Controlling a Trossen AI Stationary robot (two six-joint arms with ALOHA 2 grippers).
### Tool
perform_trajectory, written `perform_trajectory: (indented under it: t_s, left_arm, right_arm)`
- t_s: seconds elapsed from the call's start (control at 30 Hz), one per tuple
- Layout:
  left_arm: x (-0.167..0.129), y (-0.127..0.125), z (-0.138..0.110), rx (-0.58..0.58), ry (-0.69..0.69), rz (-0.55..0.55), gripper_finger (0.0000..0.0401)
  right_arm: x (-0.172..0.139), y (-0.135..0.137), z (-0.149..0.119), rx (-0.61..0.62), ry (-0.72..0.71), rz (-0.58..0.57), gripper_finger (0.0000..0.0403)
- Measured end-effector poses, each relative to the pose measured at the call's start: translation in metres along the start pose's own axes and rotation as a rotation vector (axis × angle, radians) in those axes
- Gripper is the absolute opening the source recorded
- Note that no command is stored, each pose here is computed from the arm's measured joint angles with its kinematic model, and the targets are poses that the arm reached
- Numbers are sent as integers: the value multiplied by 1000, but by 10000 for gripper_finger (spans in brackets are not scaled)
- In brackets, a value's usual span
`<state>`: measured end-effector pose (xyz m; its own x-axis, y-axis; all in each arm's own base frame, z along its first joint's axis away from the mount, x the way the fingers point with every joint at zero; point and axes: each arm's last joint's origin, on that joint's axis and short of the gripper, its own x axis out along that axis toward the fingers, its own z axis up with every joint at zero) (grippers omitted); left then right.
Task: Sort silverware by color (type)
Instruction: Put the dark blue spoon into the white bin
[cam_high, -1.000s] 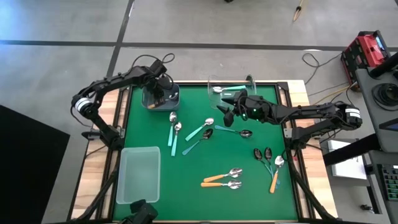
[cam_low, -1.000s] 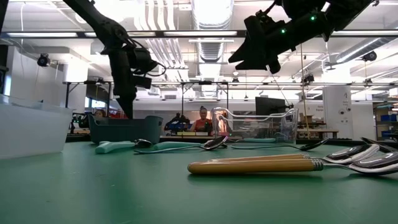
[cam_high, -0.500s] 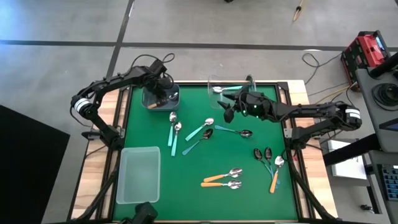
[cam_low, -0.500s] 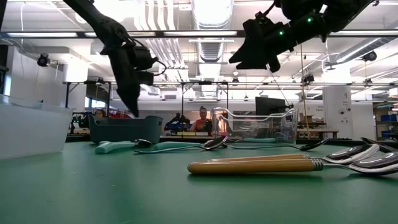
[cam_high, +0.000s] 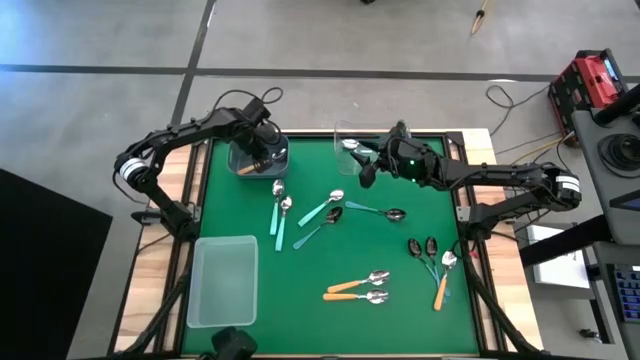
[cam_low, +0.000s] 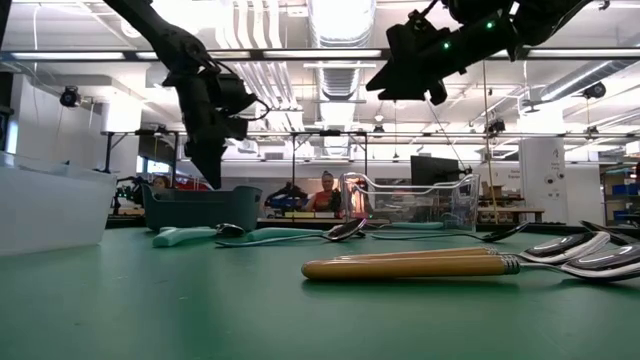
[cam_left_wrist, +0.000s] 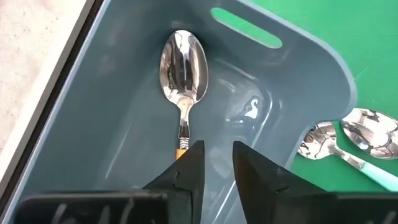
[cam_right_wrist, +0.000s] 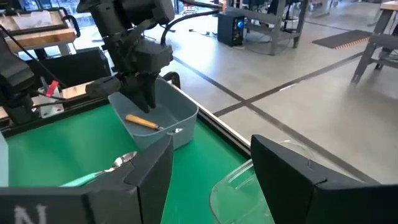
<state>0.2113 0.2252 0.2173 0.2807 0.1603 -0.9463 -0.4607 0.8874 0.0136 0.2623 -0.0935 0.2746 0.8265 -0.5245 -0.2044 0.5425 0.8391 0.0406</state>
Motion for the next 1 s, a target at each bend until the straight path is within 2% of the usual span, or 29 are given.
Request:
perform_trajectory:
  t_s: [0.23, 0.4, 0.57, 0.77, 1.0]
  left_arm:
    - [6, 2, -1, 13, 38, 49, 117]
    - [0, 1, 2, 16, -5, 63, 131]
    - [-16, -5, 8, 11, -142, 34, 126]
    - [-39, -25, 14, 79, -345, 24, 115]
    - [-55, -50, 3, 149, -532, 34, 111]
  right_arm:
    - [0, -2, 0, -1, -3, -56, 208]
    - [0, -2, 0, 19, -5, -74, 208]
    - [0, -1, 2, 88, -8, -47, 208]
    - [-1, 6, 8, 161, 5, 117, 208]
    - [-4, 17, 18, 139, 110, 147, 207]
